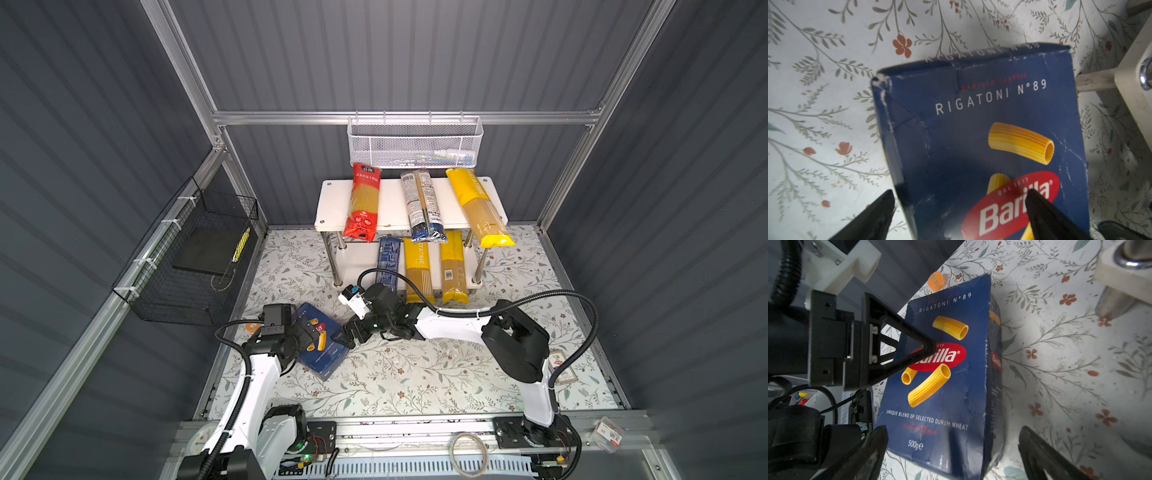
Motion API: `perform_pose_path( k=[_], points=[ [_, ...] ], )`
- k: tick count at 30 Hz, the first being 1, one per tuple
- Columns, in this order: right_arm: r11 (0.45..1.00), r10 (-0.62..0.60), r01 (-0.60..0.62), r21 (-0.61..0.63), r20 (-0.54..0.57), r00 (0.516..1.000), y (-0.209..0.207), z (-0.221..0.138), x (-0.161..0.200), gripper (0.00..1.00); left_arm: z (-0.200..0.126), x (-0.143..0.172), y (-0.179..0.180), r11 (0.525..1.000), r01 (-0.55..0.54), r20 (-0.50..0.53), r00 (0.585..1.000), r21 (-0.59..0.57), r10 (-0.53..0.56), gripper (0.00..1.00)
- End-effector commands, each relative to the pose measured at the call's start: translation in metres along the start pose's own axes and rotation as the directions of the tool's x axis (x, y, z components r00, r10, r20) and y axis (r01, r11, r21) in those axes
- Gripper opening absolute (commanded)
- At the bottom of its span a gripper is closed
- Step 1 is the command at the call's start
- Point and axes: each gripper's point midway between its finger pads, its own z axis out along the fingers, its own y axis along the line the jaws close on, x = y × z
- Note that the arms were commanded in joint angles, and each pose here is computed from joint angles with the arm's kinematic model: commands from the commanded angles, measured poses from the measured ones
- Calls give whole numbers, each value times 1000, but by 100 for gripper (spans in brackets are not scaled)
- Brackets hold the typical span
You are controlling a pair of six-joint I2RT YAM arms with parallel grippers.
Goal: Arrange pasta packages on shelves
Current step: Rotate the pasta box at the middle-left of the table.
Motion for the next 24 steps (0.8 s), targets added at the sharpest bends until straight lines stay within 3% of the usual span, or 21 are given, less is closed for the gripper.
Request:
perform_pose_path(
  k=[1, 13, 24],
  points=[
    [1000, -4, 6, 28, -51, 999, -11, 12, 11, 99, 3, -8, -11, 997, -23, 47, 999, 71, 20, 99],
    [997, -10, 5, -73, -59, 998, -6, 43, 10, 99, 9, -26, -27, 984, -124, 130, 986, 129, 107, 99],
    [994, -3, -3, -108, -59, 998, 8, 45, 13, 99, 12, 1, -49, 932, -182, 84, 983, 313, 164, 99]
  ],
)
